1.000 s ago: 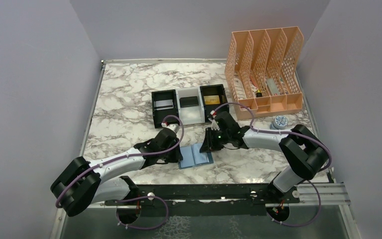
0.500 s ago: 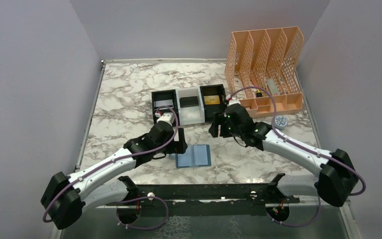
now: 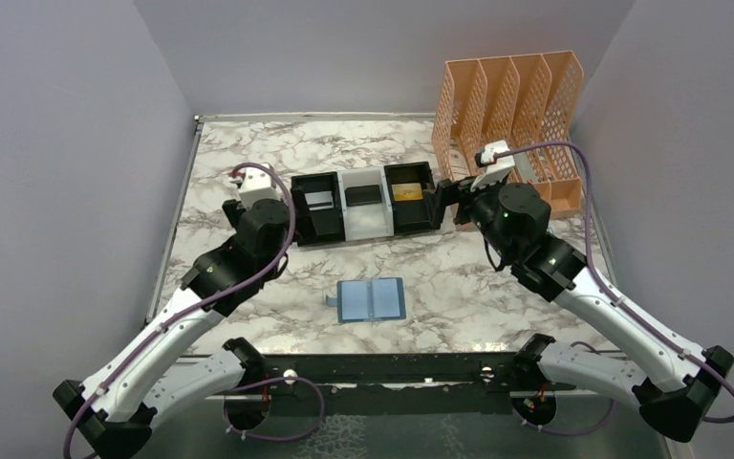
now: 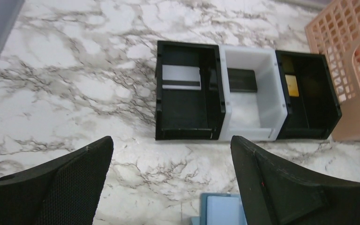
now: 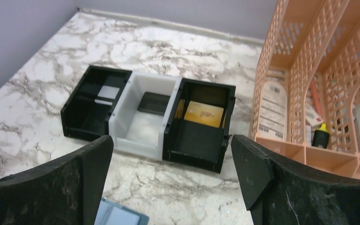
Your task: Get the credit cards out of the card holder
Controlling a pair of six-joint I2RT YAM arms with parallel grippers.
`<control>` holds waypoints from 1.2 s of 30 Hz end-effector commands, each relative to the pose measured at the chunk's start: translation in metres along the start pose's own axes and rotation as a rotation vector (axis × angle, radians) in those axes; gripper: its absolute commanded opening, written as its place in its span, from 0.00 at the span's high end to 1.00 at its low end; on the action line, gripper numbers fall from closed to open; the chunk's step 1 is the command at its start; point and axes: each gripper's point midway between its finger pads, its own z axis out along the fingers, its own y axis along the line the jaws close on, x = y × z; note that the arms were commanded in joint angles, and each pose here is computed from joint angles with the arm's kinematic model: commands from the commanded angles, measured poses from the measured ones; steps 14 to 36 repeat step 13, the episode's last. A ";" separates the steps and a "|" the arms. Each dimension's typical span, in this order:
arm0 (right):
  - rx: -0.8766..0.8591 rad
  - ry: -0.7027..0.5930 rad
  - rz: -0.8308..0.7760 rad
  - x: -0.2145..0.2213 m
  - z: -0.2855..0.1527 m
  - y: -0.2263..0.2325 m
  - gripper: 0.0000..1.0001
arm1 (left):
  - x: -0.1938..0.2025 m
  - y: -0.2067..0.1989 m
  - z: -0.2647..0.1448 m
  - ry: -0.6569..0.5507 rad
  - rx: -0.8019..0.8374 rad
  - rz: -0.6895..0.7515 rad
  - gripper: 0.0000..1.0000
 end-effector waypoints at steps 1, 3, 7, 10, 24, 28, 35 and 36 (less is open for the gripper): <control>0.029 -0.067 -0.027 -0.036 -0.009 -0.007 0.01 | -0.036 0.031 -0.023 -0.123 -0.097 -0.022 0.01; 0.032 -0.064 -0.019 -0.038 -0.010 -0.007 0.00 | -0.040 0.032 -0.027 -0.136 -0.088 -0.034 0.01; 0.048 -0.073 -0.006 -0.041 -0.010 -0.009 0.00 | -0.038 0.031 -0.027 -0.125 -0.078 -0.017 0.01; 0.092 -0.070 -0.019 -0.039 -0.007 -0.016 0.00 | -0.037 0.029 -0.027 -0.118 -0.073 -0.017 0.01; 0.115 -0.041 -0.040 -0.036 -0.003 -0.019 0.00 | -0.036 0.029 -0.025 -0.114 -0.079 -0.009 0.01; 0.115 -0.041 -0.040 -0.036 -0.003 -0.019 0.00 | -0.036 0.029 -0.025 -0.114 -0.079 -0.009 0.01; 0.115 -0.041 -0.040 -0.036 -0.003 -0.019 0.00 | -0.036 0.029 -0.025 -0.114 -0.079 -0.009 0.01; 0.115 -0.041 -0.040 -0.036 -0.003 -0.019 0.00 | -0.036 0.029 -0.025 -0.114 -0.079 -0.009 0.01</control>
